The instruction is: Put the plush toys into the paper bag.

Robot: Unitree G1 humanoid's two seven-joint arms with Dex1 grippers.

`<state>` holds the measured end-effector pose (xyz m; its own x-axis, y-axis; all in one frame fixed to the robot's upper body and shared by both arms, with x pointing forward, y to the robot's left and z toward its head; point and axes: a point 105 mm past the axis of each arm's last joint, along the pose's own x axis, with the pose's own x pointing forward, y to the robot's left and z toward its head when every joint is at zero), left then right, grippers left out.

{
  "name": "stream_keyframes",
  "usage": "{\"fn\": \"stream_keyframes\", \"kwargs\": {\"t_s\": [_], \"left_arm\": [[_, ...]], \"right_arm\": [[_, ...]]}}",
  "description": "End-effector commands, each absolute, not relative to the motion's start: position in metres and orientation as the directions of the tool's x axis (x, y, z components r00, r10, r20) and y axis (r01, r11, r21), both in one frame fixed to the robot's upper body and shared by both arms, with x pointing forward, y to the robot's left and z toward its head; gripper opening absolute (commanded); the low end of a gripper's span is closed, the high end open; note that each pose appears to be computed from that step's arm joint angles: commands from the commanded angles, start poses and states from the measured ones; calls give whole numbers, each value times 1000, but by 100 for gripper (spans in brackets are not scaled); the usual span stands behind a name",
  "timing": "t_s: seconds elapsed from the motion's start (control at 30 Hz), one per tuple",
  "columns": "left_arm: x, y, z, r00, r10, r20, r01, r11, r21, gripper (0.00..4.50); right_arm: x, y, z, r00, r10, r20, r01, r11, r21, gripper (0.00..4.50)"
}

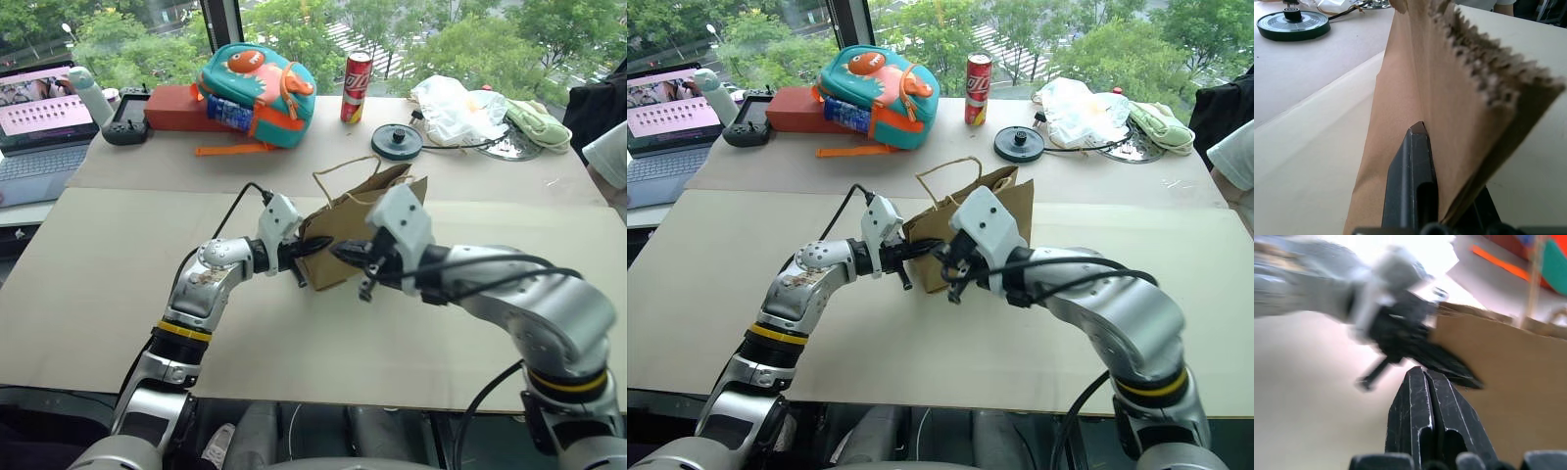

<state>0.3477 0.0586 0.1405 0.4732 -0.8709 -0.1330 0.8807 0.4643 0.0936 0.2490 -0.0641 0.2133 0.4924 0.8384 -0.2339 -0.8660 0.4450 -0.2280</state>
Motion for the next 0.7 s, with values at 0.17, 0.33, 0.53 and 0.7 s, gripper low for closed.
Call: {"fn": "stream_keyframes", "kwargs": {"t_s": [0.17, 0.33, 0.53, 0.7], "left_arm": [[336, 84, 180, 388, -920, -49, 909, 374, 185, 7], [321, 112, 198, 290, -953, -89, 920, 253, 299, 7], [303, 133, 197, 175, -965, -194, 932, 99, 348, 7], [287, 130, 187, 99, -972, -211, 948, 27, 318, 7]], "right_arm": [[238, -110, 255, 478, 877, -55, -858, 453, -243, 0], [235, -131, 260, 474, 880, -26, -862, 457, -220, 0], [226, -146, 260, 439, 899, -10, -883, 429, -191, 0], [232, -149, 258, 457, 889, -23, -874, 444, -195, 0]]}}
